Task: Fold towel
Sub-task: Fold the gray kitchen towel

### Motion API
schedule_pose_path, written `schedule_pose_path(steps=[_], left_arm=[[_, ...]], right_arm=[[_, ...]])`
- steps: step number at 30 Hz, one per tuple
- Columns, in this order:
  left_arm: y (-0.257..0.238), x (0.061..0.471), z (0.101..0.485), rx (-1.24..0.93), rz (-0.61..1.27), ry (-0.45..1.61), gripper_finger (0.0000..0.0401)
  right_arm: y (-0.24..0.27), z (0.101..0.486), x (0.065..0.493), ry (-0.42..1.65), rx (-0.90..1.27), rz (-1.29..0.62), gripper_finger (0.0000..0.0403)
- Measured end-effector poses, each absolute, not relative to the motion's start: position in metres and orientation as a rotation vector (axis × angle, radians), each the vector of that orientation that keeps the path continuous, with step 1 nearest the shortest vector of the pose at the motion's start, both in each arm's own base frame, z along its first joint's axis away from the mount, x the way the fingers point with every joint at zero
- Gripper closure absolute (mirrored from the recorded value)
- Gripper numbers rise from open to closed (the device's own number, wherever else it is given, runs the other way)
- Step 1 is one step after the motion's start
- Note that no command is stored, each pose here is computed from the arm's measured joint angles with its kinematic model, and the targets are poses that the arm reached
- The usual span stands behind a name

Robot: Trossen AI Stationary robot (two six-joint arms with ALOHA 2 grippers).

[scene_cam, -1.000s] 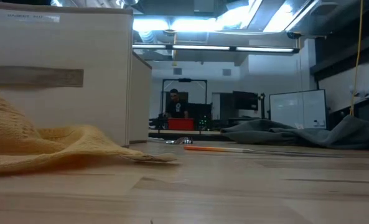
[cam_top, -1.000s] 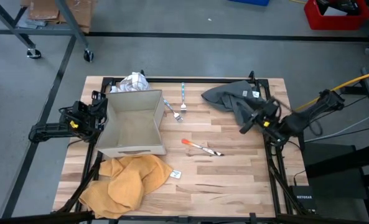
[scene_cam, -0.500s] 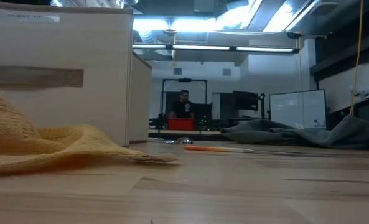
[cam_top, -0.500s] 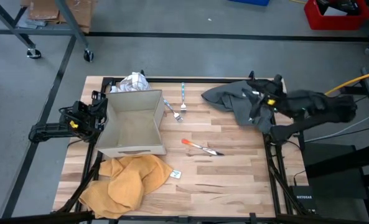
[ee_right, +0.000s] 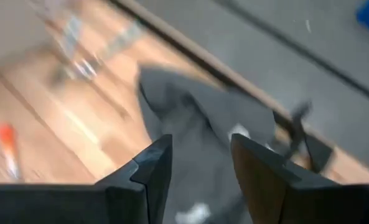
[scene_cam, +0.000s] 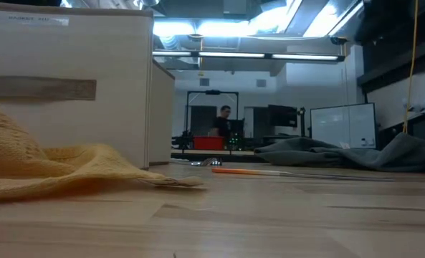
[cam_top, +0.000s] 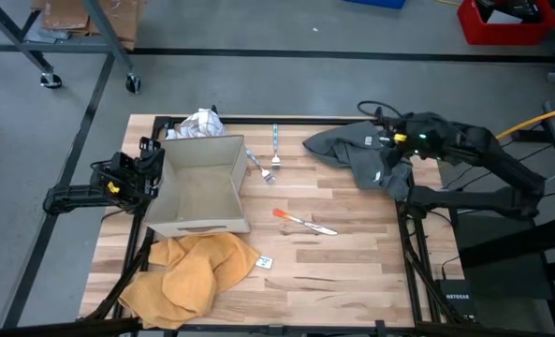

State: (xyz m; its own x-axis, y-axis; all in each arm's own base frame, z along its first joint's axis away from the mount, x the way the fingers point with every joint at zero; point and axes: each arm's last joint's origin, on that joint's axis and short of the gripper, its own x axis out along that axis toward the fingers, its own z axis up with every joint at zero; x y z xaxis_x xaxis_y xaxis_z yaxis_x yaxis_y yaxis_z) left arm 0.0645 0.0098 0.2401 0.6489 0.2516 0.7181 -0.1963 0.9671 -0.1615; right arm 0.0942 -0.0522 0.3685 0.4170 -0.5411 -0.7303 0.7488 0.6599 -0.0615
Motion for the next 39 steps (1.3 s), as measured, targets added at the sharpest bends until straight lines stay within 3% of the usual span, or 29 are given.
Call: schedule_pose_path(steps=[8, 20, 26, 39], left_arm=[[0.01, 0.066, 0.239, -0.07, 0.255, -0.805, 0.0401], [0.01, 0.066, 0.239, -0.07, 0.255, -0.806, 0.0401], [0.01, 0.066, 0.239, -0.07, 0.255, -0.806, 0.0401], [0.01, 0.069, 0.235, -0.1, 0.243, -0.764, 0.0401]], right_arm=[[-0.075, 0.339, 0.132, 1.138, 0.355, -0.807, 0.0232], [-0.097, 0.275, 0.186, 1.74, 0.479, -0.617, 0.0233], [-0.095, 0.258, 0.19, 1.802, 0.599, -0.531, 0.0233], [-0.084, 0.215, 0.167, 1.953, 0.655, -0.585, 0.0233]])
